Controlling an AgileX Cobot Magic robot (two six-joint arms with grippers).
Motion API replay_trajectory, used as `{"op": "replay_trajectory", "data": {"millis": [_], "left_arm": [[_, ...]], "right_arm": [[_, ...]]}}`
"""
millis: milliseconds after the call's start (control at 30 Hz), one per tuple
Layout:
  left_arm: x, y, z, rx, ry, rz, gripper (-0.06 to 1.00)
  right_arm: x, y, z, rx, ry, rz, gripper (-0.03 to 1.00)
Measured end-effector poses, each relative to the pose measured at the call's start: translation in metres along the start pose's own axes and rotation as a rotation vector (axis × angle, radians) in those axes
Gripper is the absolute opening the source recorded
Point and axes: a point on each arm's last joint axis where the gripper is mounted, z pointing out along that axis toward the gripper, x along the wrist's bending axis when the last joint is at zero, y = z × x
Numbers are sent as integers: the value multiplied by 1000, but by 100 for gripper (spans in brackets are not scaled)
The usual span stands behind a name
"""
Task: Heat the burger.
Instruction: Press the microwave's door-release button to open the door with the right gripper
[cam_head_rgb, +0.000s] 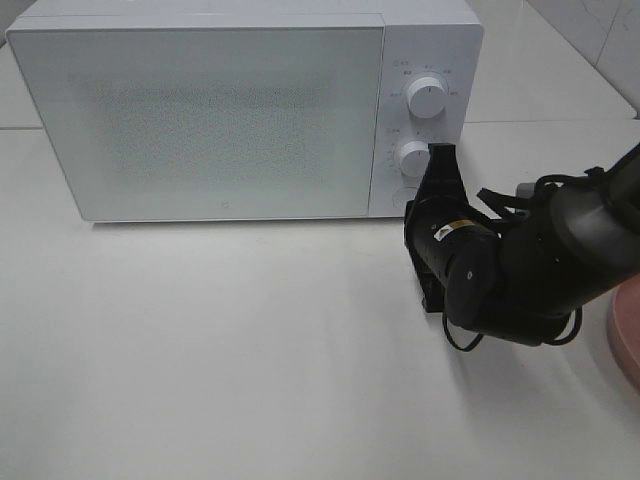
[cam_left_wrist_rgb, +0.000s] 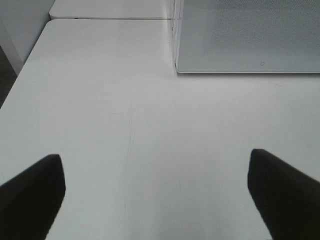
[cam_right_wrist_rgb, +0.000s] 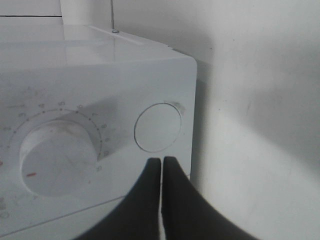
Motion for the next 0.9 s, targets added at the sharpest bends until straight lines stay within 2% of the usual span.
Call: {"op": "replay_trajectory", "data": {"millis": [900], "left_arm": [[0, 0, 0, 0, 0, 0, 90]], "right_arm": [[-1, -4, 49, -28, -2, 19, 1]]}}
